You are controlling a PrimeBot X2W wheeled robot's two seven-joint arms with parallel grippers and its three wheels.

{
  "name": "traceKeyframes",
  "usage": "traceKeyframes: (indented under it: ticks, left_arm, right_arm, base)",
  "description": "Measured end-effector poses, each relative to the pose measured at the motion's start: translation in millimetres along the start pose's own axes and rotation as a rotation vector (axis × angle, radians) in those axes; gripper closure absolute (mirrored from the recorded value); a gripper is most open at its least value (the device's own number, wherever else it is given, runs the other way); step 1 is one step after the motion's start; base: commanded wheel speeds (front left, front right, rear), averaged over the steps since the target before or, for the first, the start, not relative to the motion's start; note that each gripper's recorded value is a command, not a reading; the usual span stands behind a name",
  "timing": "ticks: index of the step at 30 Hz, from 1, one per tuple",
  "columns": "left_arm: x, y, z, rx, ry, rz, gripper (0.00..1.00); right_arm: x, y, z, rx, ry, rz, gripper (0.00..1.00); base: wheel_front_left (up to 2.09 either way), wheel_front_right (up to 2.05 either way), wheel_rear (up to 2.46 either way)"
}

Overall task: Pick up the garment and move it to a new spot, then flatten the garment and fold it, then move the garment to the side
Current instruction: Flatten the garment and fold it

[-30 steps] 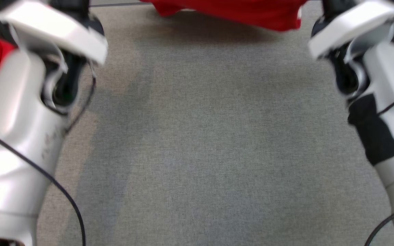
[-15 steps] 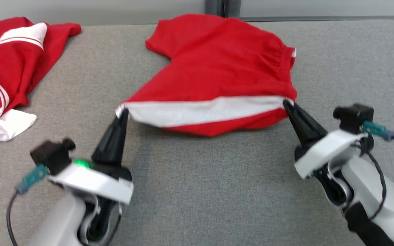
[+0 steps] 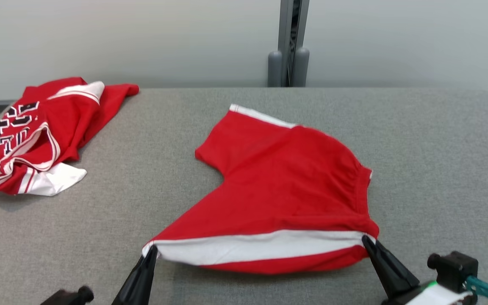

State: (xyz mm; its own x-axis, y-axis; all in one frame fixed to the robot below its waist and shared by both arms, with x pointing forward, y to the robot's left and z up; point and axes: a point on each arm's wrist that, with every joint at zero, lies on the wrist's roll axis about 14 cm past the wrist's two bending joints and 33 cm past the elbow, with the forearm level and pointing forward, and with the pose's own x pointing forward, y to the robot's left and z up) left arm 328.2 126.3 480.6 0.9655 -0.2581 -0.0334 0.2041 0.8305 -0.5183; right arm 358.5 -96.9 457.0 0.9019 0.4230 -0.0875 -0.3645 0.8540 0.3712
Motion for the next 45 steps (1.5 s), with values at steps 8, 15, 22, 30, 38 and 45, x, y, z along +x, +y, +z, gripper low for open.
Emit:
traceKeyframes:
  ticks: [8, 15, 22, 30, 38, 45]
  left_arm:
    - [-36.5, 2.8, 3.2, -0.002, 0.000, 0.007, 1.00]
    - [-40.5, 0.7, 1.2, -0.044, 0.024, -0.008, 1.00]
    - [-18.8, 1.1, 6.6, -0.012, 0.025, -0.047, 1.00]
    - [44.9, -2.3, 20.3, 0.069, 0.030, -0.131, 1.00]
    - [139.9, -9.0, 15.5, 0.165, 0.111, -0.216, 1.00]
    - [198.7, -6.9, -23.1, 0.200, 0.240, -0.249, 1.00]
  right_arm:
    - [-48.2, 17.3, 4.7, 0.011, 0.019, -0.006, 1.00]
    - [-66.4, 30.8, -5.9, 0.048, 0.091, -0.007, 1.00]
    - [-57.6, 28.1, 5.1, 0.062, 0.050, -0.023, 1.00]
    - [-33.4, 9.3, 8.3, 0.106, 0.002, -0.078, 1.00]
    - [6.3, -16.4, 5.6, 0.179, -0.057, -0.161, 1.00]
    - [30.3, -45.6, -6.0, 0.213, -0.061, -0.241, 1.00]
  base:
    - [0.00, 0.00, 0.00]
    - [0.00, 0.00, 0.00]
    - [0.00, 0.00, 0.00]
    - [0.00, 0.00, 0.00]
    - [0.00, 0.00, 0.00]
    - [0.00, 0.00, 0.00]
